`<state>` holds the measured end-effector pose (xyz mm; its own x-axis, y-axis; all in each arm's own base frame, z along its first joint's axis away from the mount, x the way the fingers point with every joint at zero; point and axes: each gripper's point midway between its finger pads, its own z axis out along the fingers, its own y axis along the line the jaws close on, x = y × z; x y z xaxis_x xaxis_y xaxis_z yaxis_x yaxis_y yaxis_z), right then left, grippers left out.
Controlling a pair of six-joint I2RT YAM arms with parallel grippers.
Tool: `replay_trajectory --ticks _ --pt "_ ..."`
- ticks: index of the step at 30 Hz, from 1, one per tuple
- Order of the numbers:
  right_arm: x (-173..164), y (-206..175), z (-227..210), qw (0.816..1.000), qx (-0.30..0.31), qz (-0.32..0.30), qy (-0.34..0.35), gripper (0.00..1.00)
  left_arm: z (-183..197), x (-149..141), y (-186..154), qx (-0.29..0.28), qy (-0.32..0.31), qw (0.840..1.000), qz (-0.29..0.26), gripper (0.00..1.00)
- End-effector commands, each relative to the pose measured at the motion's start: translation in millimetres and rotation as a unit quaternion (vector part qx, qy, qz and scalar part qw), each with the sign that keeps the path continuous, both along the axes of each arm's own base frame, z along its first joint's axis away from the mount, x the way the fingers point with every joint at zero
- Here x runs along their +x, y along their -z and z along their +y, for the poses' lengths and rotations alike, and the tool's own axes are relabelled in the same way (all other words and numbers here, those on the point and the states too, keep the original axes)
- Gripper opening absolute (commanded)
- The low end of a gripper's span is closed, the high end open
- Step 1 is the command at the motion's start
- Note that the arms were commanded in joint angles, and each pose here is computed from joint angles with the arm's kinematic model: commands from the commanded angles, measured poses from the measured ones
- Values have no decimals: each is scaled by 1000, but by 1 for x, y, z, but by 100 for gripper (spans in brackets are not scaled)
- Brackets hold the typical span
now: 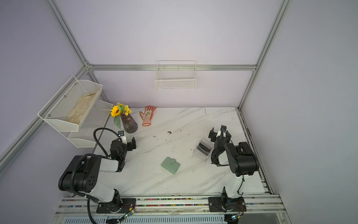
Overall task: Insert credit cards into a card holder
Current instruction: Adjust the card holder at the center of the board.
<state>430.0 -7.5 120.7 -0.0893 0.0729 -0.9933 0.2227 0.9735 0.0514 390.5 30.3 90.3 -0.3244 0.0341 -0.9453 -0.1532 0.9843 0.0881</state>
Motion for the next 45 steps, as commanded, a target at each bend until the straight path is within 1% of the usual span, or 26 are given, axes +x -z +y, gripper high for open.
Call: replay_trajectory --ticks 1,7,11,13,14,17,19,20,21,22,24,25,26,27,30,32,33,35,36,38,40,41,42,43,45 --pt "3 -12 0 1000 -4 -21 -1 97 3 12 -22 -1 -9 999 -36 100" --pt "2 -13 1 1000 -4 -23 -4 97 4 11 -26 1 -8 999 -43 100" --pt "3 -16 2 1000 -7 -24 -7 97 10 -1 -44 0 -28 998 -65 100" --pt "3 -28 2 1000 -7 -28 -7 97 9 -7 -56 2 -28 996 -80 100" --pt "2 -36 1 1000 -6 -27 -4 97 7 -12 -67 4 -22 995 -95 100" --pt "-1 -70 5 999 -6 -38 -15 97 3 -22 -85 3 -15 994 -112 100" --pt "-4 -103 15 998 -1 -48 -37 97 3 -26 -99 -27 -21 992 -124 100" --pt "-2 -114 23 998 6 -38 -56 97 -3 -25 -106 -49 -9 990 -133 100" --pt "-5 -140 33 996 13 -48 -77 94 -11 -24 -113 -69 14 988 -139 100" --pt "-6 -151 46 994 16 -42 -104 91 -21 -22 -119 -89 35 985 -142 100" --pt "-13 -178 83 984 23 -33 -176 88 -40 -15 -129 -146 67 978 -130 100" --pt "-17 -186 101 977 29 -23 -208 88 -49 -11 -129 -161 78 978 -110 100" --pt "-22 -193 123 968 38 -10 -249 87 -60 -6 -125 -174 89 978 -76 99" --pt "-31 -197 149 954 43 8 -296 85 -71 -3 -117 -180 101 978 -39 99" --pt "-62 -201 215 913 53 37 -402 83 -99 -1 -102 -194 126 972 38 95" --pt "-80 -196 242 891 75 45 -445 82 -111 -5 -92 -217 130 965 65 91" --pt "-89 -189 254 878 91 53 -466 80 -114 -10 -85 -230 120 962 82 88" --pt "-103 -173 271 857 118 76 -496 75 -115 -22 -70 -259 97 955 110 87" --pt "-110 -162 279 851 123 89 -502 74 -121 -30 -64 -277 103 948 121 87" --pt "-121 -140 292 849 124 116 -501 69 -128 -48 -51 -305 107 935 145 83" --pt "-133 -114 304 843 126 145 -503 66 -134 -65 -38 -334 107 922 167 77" --pt "-139 -101 311 839 127 160 -505 64 -138 -74 -33 -346 111 915 176 68" --pt "-144 -89 317 836 129 173 -504 61 -142 -81 -29 -354 113 910 183 58" --pt "-149 -78 322 832 130 185 -506 59 -144 -87 -26 -358 114 907 189 50" --pt "-160 -58 335 825 125 212 -508 58 -149 -97 -20 -359 119 903 204 36"
